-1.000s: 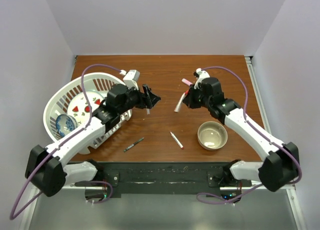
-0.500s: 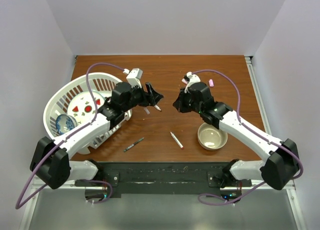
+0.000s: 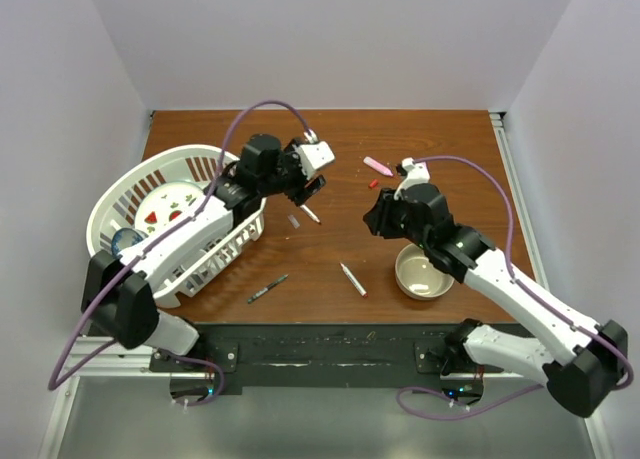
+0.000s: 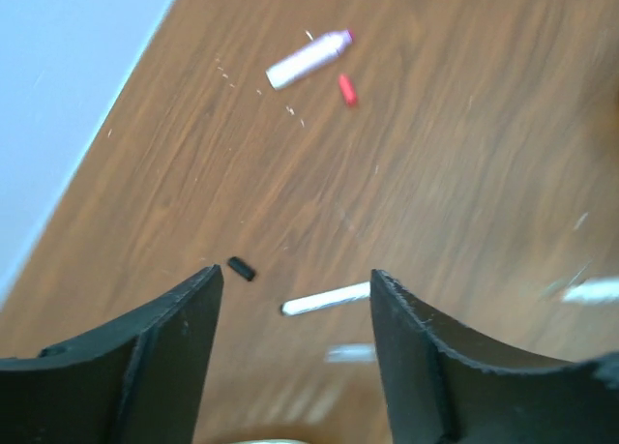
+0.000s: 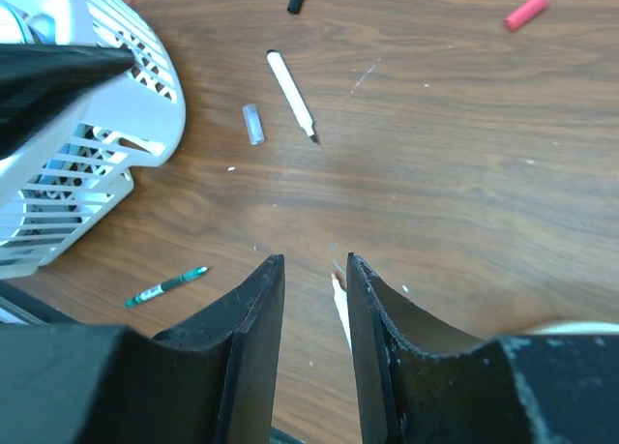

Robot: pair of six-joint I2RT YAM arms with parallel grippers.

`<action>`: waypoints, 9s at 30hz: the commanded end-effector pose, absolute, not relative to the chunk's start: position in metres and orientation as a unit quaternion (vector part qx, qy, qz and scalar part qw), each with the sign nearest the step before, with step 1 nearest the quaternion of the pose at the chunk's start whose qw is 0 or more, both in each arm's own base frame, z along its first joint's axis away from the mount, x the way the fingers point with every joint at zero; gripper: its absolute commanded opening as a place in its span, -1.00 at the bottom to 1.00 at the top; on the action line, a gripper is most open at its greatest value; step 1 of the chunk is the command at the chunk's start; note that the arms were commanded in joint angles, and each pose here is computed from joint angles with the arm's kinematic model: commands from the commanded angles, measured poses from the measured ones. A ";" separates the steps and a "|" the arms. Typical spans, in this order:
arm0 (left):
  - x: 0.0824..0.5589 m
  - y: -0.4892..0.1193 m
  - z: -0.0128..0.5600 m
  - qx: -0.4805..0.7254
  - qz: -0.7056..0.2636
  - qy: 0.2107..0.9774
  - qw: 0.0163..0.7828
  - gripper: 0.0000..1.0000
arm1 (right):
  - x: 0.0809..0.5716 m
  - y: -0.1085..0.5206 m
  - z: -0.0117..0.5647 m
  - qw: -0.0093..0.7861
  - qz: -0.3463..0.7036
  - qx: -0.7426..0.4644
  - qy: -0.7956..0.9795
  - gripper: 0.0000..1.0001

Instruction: Insert the pens into the pen caps

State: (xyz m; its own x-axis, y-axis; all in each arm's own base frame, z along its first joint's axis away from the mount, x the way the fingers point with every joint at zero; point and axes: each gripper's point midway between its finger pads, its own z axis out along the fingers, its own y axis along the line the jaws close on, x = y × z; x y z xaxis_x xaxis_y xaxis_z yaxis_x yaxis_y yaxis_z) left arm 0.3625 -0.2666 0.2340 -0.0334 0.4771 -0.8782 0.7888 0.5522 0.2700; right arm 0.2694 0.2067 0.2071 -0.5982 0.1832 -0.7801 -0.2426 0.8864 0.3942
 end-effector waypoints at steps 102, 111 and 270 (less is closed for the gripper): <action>0.301 -0.337 0.334 0.257 -0.572 0.575 0.526 -1.00 | 0.281 0.210 0.286 0.589 0.286 -0.064 0.753 0.13; 0.346 -0.311 0.207 0.286 -0.346 0.784 0.428 -0.49 | 0.263 0.164 0.235 0.515 0.178 -0.010 0.839 0.12; 0.505 -0.236 0.089 0.105 -0.031 0.942 0.318 -0.03 | 0.196 0.204 0.217 0.475 0.314 -0.057 0.820 -1.00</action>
